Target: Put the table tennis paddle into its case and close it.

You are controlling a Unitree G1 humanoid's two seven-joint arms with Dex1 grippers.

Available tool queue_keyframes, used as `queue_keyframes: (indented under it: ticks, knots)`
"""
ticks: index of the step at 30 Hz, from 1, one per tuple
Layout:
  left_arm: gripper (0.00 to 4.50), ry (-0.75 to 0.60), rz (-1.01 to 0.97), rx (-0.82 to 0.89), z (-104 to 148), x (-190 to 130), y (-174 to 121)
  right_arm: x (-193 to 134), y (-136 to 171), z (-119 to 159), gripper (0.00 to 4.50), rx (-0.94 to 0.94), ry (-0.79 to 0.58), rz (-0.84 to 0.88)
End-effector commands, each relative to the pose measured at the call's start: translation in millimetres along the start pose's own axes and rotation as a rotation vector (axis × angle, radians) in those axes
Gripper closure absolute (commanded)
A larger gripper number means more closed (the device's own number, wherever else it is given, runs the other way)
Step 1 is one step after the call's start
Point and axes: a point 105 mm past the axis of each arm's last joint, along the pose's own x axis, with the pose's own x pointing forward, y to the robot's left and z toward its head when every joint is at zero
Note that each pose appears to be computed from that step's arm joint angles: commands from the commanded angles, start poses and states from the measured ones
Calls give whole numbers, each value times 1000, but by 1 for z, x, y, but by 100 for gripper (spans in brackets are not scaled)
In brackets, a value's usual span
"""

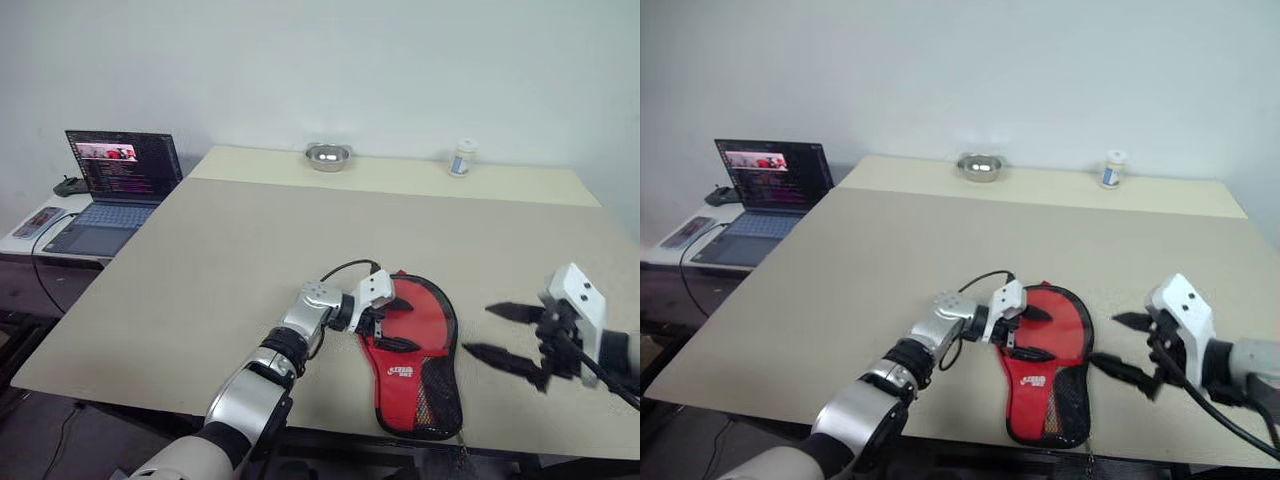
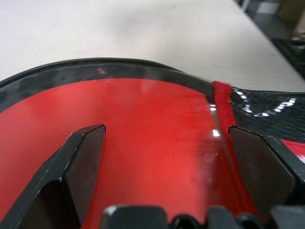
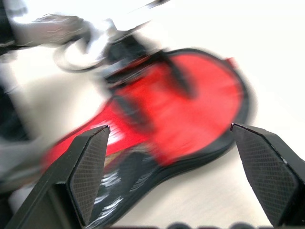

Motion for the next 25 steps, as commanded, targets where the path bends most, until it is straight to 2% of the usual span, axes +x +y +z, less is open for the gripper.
queue_keyframes:
  ticks: [1,5,9,12,18,25]
  knots:
    - [0,-28,68,-38,5,-22,10,23,-11,-3,3,-53,-51,0]
    - [0,-115,110,-84,25,-61,8,52,-26,-1,3,-49,-130,11]
    - [0,-80,203,-171,4,-113,-6,71,-52,10,3,-67,-201,-10]
    - [0,-65,285,-209,-8,-135,-18,71,-74,7,3,-101,-196,-17]
    - [0,-29,303,-175,-6,-123,-22,51,-100,-4,3,-117,-170,-61]
    - [0,-10,293,-146,-7,-114,-8,35,-85,-12,3,-105,-162,-81]
